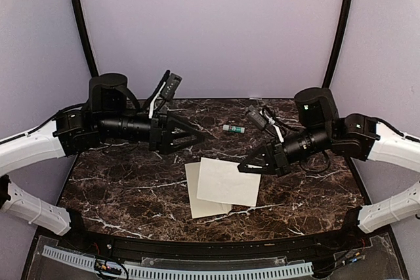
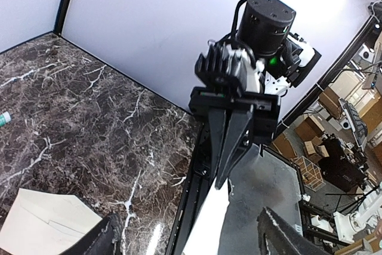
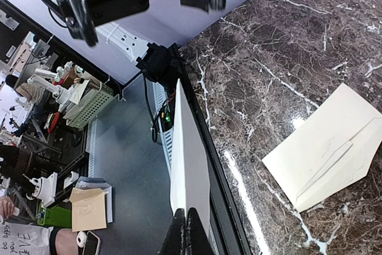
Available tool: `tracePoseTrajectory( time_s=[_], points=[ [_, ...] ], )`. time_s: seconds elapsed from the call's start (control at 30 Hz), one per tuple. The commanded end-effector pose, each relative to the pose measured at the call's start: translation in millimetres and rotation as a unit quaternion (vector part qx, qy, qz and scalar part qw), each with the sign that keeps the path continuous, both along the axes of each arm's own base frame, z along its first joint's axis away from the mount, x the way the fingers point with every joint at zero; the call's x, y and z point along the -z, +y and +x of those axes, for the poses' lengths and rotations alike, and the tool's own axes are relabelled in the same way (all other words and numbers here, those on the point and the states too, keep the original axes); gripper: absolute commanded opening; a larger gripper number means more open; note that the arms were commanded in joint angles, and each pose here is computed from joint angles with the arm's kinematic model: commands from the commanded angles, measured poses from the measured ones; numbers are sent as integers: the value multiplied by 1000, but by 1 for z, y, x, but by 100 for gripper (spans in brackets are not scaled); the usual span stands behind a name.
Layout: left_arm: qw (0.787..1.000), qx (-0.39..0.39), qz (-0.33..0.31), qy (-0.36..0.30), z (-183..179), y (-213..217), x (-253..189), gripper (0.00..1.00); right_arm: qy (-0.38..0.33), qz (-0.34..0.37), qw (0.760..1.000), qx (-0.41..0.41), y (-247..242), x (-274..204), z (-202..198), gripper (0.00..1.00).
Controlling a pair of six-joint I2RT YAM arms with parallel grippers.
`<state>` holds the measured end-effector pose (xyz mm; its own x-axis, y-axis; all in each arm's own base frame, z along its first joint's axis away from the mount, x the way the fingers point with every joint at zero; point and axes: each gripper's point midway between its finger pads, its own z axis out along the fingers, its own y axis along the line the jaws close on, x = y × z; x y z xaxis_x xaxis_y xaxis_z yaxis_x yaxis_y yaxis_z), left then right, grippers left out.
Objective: Place the letter into the envelope and seal it
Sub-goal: Fold the letter.
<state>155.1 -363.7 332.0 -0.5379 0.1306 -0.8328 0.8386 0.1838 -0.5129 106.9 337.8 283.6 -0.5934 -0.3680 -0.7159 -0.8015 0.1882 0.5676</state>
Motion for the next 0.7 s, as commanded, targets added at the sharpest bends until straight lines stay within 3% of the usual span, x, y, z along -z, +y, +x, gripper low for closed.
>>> tracePoseTrajectory(
  time_s=[0.0, 0.23, 0.33, 0.53, 0.67],
  points=[
    [998, 4, 51, -34, 7, -1, -4, 76, 0, -8, 1000, -17, 1, 0, -2, 0],
    [992, 113, 56, -21, -27, -32, 3, 71, 0, -12, 999, -32, 6, -1, -3, 0],
    [987, 143, 69, -1, -34, -43, 15, 63, 2, -19, 999, -42, 7, 0, -5, 0],
    [984, 148, 95, 10, -34, -46, 34, 57, -5, -25, 999, -43, 5, -3, -4, 0],
    [983, 155, 96, 19, -35, -49, 40, 47, -2, -21, 999, -45, 7, -3, -5, 0]
  ],
)
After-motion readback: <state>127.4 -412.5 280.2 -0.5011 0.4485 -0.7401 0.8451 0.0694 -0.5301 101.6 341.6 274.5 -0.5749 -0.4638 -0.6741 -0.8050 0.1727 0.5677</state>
